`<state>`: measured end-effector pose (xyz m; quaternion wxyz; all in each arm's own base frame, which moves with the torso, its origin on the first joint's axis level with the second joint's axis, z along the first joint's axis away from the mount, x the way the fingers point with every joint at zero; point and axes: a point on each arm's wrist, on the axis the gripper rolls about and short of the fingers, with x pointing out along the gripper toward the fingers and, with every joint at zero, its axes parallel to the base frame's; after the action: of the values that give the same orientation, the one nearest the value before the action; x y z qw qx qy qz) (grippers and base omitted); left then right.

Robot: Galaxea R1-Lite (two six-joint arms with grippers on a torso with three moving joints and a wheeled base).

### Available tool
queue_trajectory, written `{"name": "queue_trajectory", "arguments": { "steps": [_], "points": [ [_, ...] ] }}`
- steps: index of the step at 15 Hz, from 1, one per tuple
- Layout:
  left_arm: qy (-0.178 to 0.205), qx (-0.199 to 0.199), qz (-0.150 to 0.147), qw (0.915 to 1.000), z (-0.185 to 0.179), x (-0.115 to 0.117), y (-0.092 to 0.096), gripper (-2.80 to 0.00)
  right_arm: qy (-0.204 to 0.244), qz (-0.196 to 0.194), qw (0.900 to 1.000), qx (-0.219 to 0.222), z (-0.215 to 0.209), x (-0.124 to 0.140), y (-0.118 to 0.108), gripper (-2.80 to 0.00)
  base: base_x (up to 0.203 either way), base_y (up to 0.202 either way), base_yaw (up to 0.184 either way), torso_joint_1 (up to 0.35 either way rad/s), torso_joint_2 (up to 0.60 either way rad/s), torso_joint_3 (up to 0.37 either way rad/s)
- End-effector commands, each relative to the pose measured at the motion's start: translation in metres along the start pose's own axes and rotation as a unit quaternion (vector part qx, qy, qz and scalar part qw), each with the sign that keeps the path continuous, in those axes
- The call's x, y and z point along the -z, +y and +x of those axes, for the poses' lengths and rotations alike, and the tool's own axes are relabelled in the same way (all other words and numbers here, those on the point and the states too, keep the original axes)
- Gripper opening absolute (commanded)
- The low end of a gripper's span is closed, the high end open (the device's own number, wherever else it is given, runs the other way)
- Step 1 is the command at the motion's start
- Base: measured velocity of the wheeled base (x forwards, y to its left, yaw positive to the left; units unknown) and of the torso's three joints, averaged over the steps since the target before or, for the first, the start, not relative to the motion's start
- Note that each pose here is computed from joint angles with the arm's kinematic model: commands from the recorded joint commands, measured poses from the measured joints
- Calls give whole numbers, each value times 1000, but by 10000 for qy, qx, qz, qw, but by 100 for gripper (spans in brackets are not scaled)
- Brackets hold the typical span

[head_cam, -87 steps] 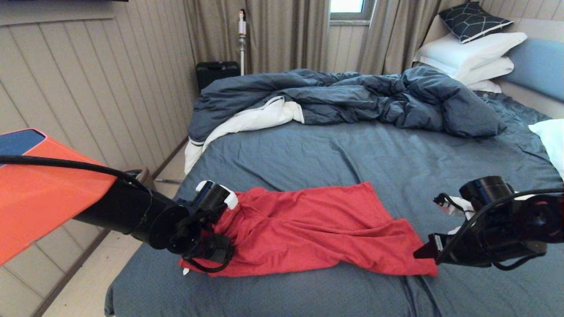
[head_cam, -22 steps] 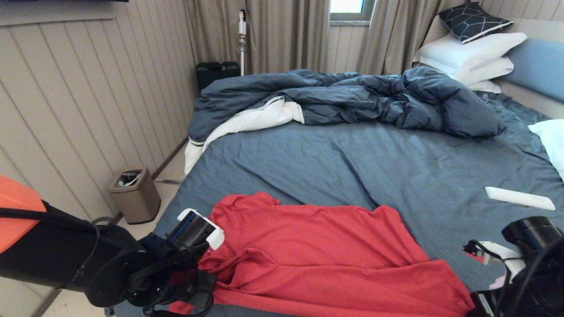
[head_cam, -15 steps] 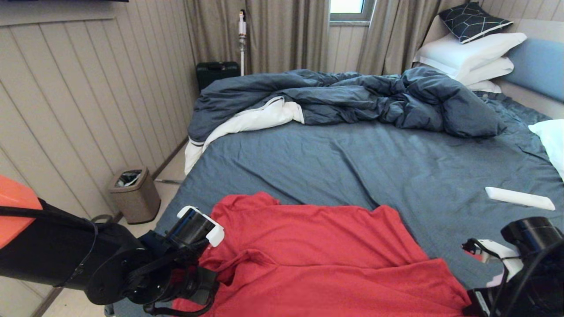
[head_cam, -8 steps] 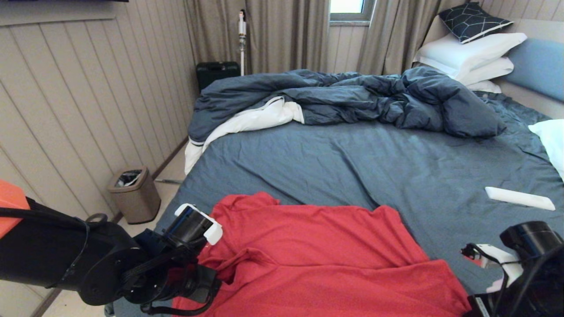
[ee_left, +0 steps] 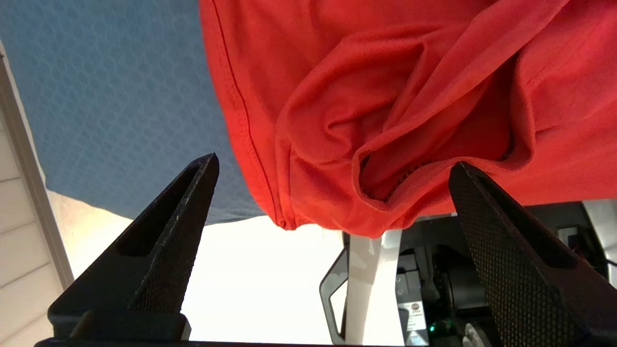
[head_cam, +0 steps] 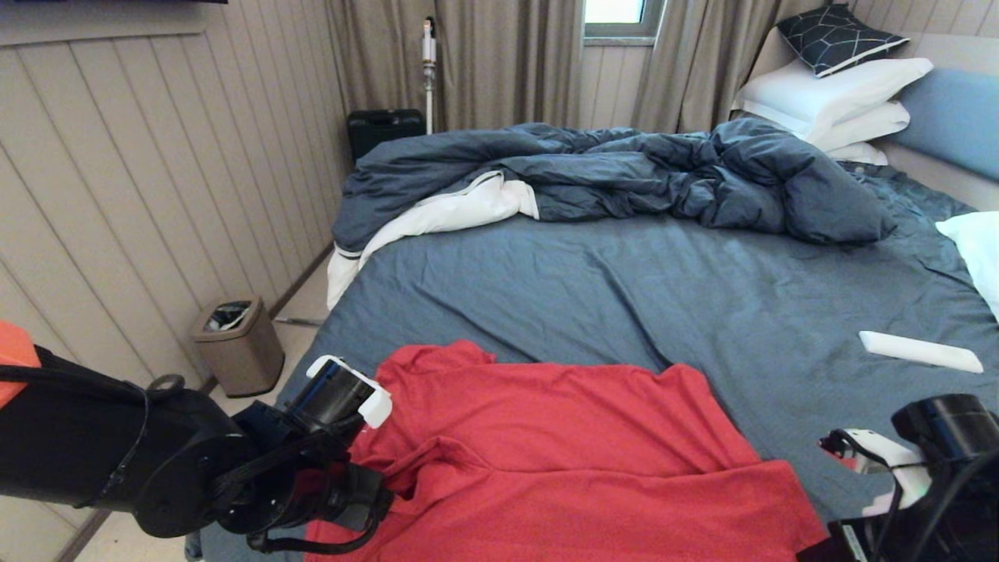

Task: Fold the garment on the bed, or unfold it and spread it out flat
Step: Fold the red T-shirt

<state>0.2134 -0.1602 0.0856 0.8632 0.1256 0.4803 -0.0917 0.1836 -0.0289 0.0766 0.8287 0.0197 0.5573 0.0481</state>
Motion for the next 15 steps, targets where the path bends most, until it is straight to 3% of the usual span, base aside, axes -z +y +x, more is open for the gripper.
{"name": "queue_trajectory", "arguments": {
  "steps": [1,4,10,11,15],
  "points": [
    [-103,11,-51,9999,-5,-3,2,0,-112,2,9999,13,-4,-2,0,0,0,0,0,0,0,0],
    [-448,0,-282,9986,-17,-17,12,0,-575,102,9982,98,-19,-12,-1,0,0,0,0,0,0,0],
    [-966,-58,-750,9925,1,-83,20,0,-1129,392,9928,125,-26,-59,-7,0,0,0,0,0,0,0],
    [-1027,-74,-804,9914,5,-92,21,-280,-1149,444,9923,117,-24,-67,-9,-280,0,0,0,0,0,0],
    [-1215,-111,-848,9889,36,-127,21,-280,-1193,700,9904,42,-6,-97,-13,-280,0,0,0,0,0,0]
  ]
}}
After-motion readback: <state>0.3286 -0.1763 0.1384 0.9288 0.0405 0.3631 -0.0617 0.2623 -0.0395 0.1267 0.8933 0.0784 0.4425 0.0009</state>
